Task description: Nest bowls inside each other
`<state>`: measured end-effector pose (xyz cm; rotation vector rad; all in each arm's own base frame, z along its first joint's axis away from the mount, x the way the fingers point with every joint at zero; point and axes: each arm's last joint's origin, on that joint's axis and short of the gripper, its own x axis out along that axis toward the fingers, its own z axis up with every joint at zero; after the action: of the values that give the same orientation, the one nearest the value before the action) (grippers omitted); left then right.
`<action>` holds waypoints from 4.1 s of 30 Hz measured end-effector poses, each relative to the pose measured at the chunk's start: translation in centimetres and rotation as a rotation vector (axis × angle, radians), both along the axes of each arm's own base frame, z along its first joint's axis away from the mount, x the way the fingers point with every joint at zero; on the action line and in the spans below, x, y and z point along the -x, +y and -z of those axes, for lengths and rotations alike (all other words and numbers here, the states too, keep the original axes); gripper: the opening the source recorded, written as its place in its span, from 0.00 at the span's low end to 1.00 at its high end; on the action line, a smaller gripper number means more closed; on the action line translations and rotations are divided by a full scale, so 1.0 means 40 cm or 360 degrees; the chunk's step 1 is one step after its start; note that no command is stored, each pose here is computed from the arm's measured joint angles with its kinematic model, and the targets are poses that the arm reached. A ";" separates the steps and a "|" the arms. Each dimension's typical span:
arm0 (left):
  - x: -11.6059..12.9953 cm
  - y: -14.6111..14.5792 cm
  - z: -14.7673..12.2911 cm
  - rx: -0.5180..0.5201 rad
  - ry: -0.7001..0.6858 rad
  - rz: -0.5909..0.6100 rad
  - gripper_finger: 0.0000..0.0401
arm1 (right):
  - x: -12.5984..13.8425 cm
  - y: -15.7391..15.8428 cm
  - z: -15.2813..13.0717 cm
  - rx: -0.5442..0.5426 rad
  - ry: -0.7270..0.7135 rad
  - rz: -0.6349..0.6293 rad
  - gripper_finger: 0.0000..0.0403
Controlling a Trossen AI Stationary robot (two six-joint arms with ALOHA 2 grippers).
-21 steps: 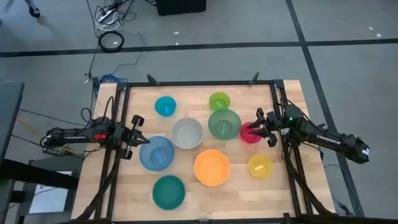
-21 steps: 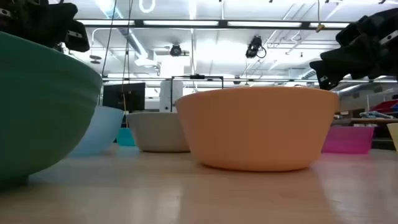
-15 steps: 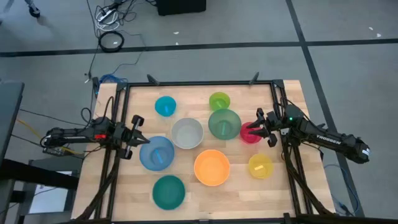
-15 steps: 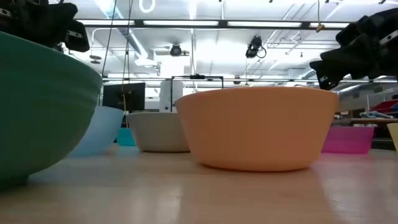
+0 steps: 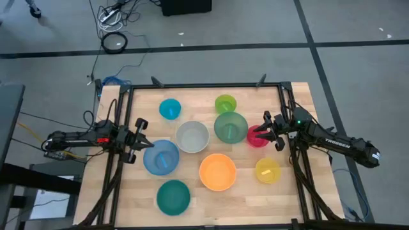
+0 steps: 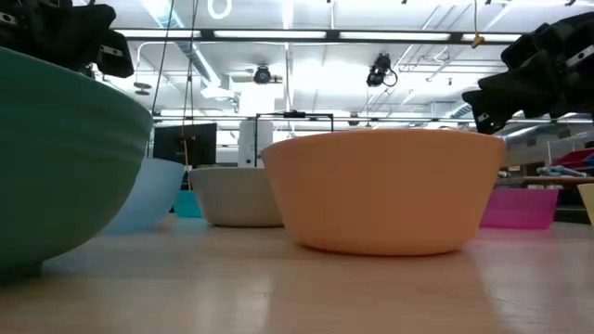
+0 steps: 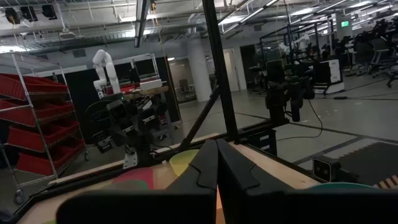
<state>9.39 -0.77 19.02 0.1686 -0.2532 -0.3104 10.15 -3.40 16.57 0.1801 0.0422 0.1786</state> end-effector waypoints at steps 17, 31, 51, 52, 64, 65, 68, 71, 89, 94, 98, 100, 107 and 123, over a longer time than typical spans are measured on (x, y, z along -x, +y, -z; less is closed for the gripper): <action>0.000 0.000 0.000 0.0000 -0.0001 -0.0001 0.02 | 0.000 0.000 0.000 0.0000 0.0001 0.0000 0.30; 0.001 0.000 -0.004 -0.0052 -0.0048 -0.0013 0.02 | 0.000 0.000 0.000 -0.0001 0.0001 0.0001 0.30; 0.031 -0.001 -0.072 0.0126 -0.0473 0.0073 0.02 | 0.012 0.006 -0.086 -0.0331 -0.0425 -0.0066 0.30; 0.035 -0.001 -0.078 0.0124 -0.0520 0.0075 0.02 | 0.014 0.007 -0.091 -0.0393 -0.0439 -0.0088 0.30; 0.044 0.012 -0.096 0.0479 -0.0610 -0.0092 0.02 | 0.033 0.010 -0.133 -0.0576 -0.0698 -0.0089 0.30; 0.043 0.014 -0.096 0.0504 -0.0606 -0.0131 0.02 | 0.033 0.008 -0.134 -0.0565 -0.0713 -0.0060 0.30; 0.036 0.022 -0.087 0.0530 -0.0563 -0.0307 0.02 | 0.032 -0.007 -0.129 -0.0610 -0.0743 0.0133 0.30; 0.028 0.027 -0.073 0.0473 -0.0513 -0.0468 0.02 | 0.026 -0.019 -0.112 -0.0562 -0.0669 0.0284 0.30; 0.062 0.019 -0.114 0.0824 -0.0764 -0.0053 0.02 | 0.016 -0.023 -0.085 -0.0699 -0.0485 0.0314 0.30; 0.065 0.019 -0.117 0.0824 -0.0790 -0.0046 0.02 | 0.016 -0.023 -0.085 -0.0553 -0.0497 0.0342 0.30; 0.064 0.020 -0.116 0.0801 -0.0791 -0.0080 0.02 | 0.016 -0.023 -0.085 -0.0429 -0.0506 0.0361 0.30; 0.065 0.021 -0.116 0.0769 -0.0813 -0.0129 0.02 | 0.016 -0.023 -0.086 -0.0425 -0.0512 0.0360 0.30; 0.059 0.027 -0.114 0.0665 -0.0807 -0.0336 0.02 | 0.020 -0.024 -0.114 -0.0365 -0.0594 0.0399 0.30; -0.077 0.046 -0.276 0.0503 0.1055 -0.1031 0.10 | -0.074 -0.002 -0.404 0.0067 0.0538 0.0586 0.30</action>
<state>12.49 1.06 30.04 -0.1709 0.4103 0.3250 13.13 -3.49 32.73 0.1713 0.3462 -0.2215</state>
